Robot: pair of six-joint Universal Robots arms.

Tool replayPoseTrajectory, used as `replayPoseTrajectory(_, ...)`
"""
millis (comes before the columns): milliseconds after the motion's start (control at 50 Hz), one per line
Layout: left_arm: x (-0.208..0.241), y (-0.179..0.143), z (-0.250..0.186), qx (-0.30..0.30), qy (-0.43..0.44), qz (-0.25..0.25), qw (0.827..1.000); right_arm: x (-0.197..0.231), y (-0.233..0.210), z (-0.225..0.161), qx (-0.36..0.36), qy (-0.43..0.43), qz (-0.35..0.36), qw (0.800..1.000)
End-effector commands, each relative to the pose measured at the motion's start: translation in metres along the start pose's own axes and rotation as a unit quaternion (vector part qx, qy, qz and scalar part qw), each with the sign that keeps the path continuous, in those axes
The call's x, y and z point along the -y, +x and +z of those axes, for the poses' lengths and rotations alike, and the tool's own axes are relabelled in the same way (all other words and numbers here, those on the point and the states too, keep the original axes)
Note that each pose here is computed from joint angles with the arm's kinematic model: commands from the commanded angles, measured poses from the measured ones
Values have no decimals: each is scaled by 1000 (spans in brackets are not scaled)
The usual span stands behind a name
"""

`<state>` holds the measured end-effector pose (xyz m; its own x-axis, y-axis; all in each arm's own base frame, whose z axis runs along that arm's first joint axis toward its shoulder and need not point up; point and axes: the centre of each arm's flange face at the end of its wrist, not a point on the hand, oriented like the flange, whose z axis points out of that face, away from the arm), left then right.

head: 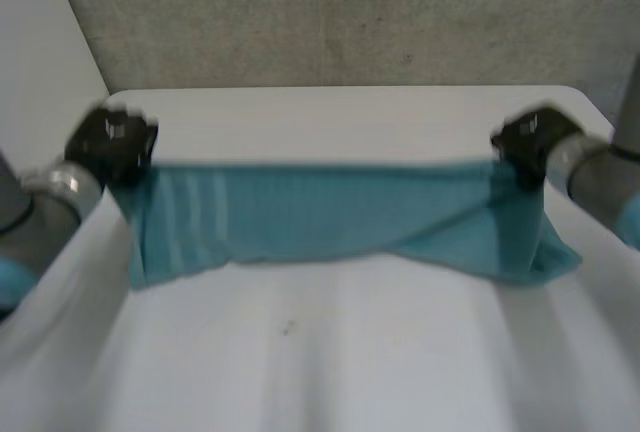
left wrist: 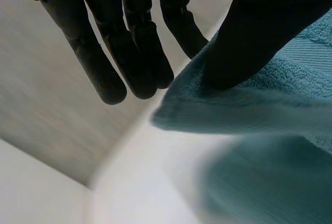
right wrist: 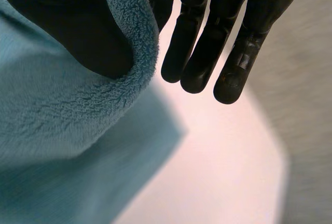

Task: Fold the laundry

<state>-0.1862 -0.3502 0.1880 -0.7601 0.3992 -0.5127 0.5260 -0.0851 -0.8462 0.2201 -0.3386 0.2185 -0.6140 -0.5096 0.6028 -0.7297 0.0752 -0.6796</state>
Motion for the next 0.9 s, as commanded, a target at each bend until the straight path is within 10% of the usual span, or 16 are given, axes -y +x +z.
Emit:
replayPoseTrajectory(20, 149, -85, 39, 189, 242, 23, 951, 138, 116, -12, -291, 263, 26, 919)
replayPoseTrajectory(120, 212, -131, 10, 275, 372, -9, 886, 174, 140, -55, -361, 374, 43, 853)
replayPoseTrajectory(180, 214, -131, 5, 278, 383, -13, 881, 172, 134, -68, -360, 383, 44, 850)
replayPoseTrajectory(380, 107, -80, 14, 211, 232, -39, 949, 96, 55, -36, -224, 285, 32, 931)
replayPoseTrajectory(600, 11, -10, 8, 105, 120, -57, 986, -18, -50, 17, -73, 109, 55, 990)
replayPoseTrajectory(900, -17, -11, -5, 107, 73, -71, 989, -26, -51, -5, -49, 84, 102, 990)
